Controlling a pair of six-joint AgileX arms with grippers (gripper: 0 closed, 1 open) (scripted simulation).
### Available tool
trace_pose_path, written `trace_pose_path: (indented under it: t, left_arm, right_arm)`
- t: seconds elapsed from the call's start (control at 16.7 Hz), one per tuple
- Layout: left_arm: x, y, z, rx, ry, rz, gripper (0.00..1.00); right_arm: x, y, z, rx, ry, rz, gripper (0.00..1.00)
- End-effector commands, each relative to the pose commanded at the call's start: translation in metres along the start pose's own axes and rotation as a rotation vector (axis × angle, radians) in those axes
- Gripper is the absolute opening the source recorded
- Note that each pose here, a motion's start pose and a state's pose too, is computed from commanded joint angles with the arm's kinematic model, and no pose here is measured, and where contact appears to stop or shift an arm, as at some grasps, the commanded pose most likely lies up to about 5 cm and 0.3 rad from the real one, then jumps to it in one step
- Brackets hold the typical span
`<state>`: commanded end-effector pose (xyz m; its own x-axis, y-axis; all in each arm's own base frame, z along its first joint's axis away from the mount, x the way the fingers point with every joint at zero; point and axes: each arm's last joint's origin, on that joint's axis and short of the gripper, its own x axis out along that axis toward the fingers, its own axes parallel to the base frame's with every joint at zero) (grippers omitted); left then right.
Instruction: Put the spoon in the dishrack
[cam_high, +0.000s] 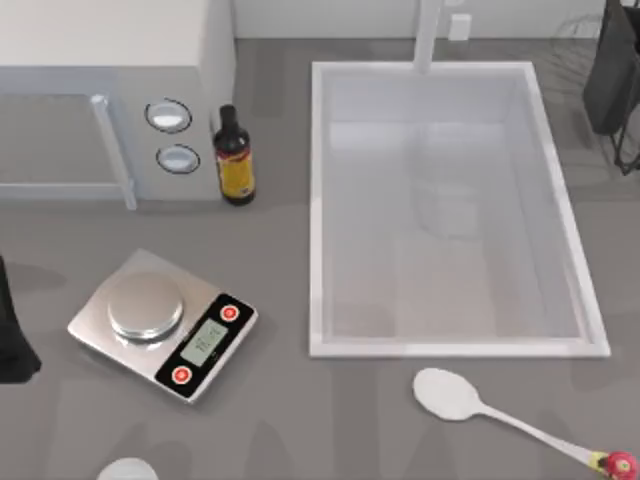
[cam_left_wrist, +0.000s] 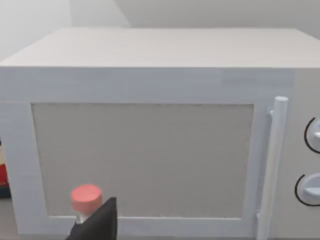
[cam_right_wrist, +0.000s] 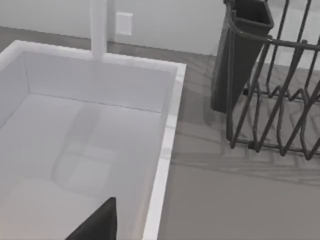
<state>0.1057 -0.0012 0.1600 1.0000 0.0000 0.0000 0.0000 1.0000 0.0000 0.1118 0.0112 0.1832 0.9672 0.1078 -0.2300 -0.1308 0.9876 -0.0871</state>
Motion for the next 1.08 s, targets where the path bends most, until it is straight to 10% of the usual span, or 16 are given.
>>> trace_pose_path:
  t: [0.6,1.08]
  left_arm:
    - [0.000,0.000,0.000,0.000,0.000,0.000,1.00]
    - [0.000,0.000,0.000,0.000,0.000,0.000,1.00]
  right_arm:
    - [0.065,0.058,0.043,-0.481,0.846,0.458,1.00]
    - [0.103,0.111,0.045,-0.757,1.176,0.700,1.00]
